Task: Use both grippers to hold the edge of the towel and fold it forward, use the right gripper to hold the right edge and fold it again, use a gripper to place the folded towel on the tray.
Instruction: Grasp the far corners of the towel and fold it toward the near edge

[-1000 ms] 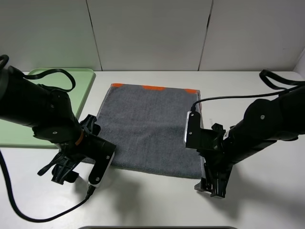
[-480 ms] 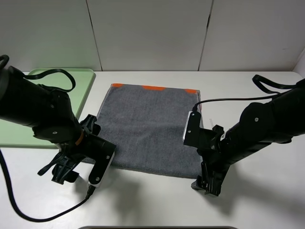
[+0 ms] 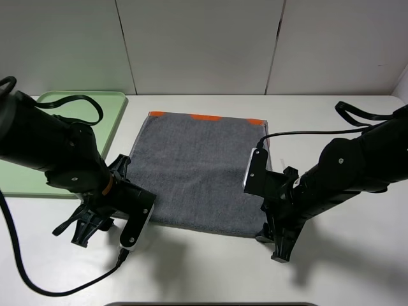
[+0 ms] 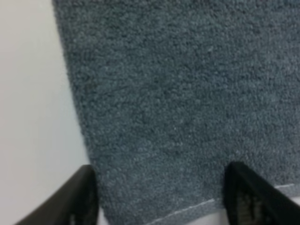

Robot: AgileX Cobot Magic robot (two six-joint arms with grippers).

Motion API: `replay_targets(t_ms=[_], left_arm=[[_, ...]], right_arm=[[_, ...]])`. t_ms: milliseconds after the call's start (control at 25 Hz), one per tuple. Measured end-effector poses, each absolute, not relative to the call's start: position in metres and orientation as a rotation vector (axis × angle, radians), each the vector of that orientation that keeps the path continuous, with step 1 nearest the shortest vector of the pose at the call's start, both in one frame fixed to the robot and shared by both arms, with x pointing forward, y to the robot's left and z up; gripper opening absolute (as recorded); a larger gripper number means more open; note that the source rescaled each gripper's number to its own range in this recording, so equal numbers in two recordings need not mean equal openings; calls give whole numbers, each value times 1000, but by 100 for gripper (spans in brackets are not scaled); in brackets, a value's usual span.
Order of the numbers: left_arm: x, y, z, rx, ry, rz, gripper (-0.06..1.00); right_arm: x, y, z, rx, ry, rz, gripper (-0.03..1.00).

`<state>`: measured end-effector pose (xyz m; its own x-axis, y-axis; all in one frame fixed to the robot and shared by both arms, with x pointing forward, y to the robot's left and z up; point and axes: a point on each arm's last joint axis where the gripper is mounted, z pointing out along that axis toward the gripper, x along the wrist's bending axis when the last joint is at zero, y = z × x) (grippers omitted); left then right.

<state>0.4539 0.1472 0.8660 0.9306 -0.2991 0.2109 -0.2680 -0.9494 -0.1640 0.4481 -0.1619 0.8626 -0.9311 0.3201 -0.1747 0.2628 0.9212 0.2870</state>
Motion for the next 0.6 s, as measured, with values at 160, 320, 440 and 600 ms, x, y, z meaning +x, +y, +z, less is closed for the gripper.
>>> replay_targets(t_ms=[160, 320, 440, 600], left_arm=[[453, 146, 864, -2977, 405, -343, 21], [452, 145, 863, -2999, 363, -331, 3], [452, 145, 863, -3003, 353, -328, 1], [452, 145, 863, -3004, 352, -328, 0]], right_arm=[[448, -162, 862, 440, 2867, 382, 47], [447, -162, 862, 432, 2879, 378, 30], [448, -162, 861, 418, 2879, 374, 7], [448, -161, 861, 418, 2879, 375, 0]])
